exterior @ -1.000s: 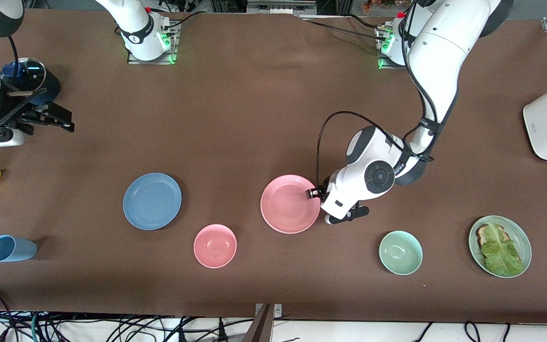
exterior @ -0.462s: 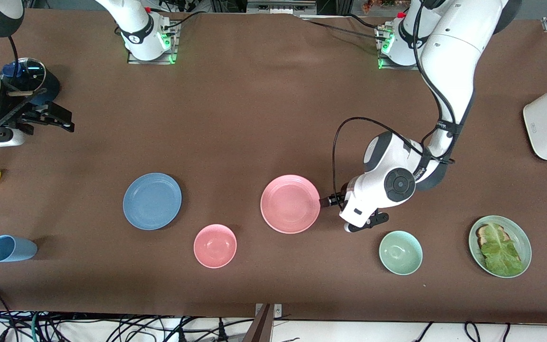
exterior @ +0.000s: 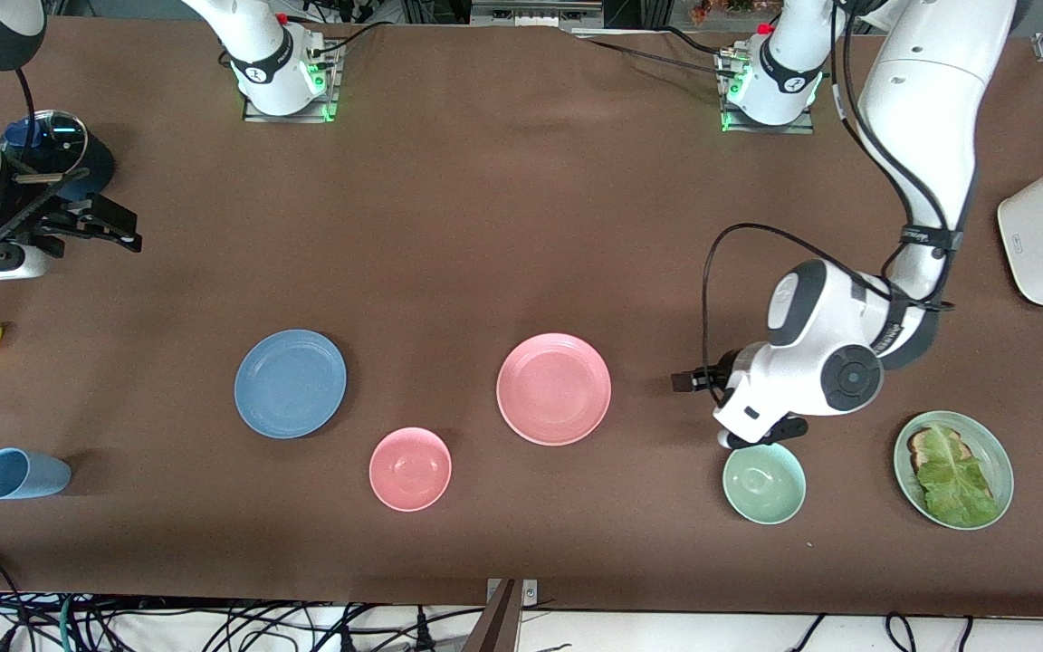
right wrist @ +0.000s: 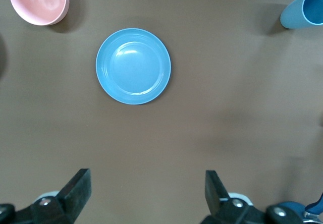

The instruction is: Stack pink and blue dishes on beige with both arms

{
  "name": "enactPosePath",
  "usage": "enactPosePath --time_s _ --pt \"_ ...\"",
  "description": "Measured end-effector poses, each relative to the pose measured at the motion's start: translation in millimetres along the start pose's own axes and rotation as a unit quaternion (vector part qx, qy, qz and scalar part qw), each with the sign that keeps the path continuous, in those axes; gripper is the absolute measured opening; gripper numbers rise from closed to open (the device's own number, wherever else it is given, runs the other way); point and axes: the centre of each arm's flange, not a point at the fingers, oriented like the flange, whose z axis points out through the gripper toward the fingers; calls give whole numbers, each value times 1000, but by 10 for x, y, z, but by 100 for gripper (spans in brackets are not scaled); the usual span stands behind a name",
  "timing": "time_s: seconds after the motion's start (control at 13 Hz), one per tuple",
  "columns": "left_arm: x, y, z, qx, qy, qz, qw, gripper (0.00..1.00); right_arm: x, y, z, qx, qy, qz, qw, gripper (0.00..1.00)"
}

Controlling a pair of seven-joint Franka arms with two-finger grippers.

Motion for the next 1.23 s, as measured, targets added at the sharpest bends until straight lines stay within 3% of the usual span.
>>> enactPosePath --time_s 0.46,0.85,1.23 --pt "125 -1051 -445 38 -18 32 999 100 2 -40 -2 0 0 -3 1000 100" --pt "93 -1761 -845 41 -22 55 997 100 10 -22 9 0 0 -2 1000 100" --pt "-149 -1929 -1379 84 -3 74 994 100 105 -14 205 0 -16 -1 1000 100"
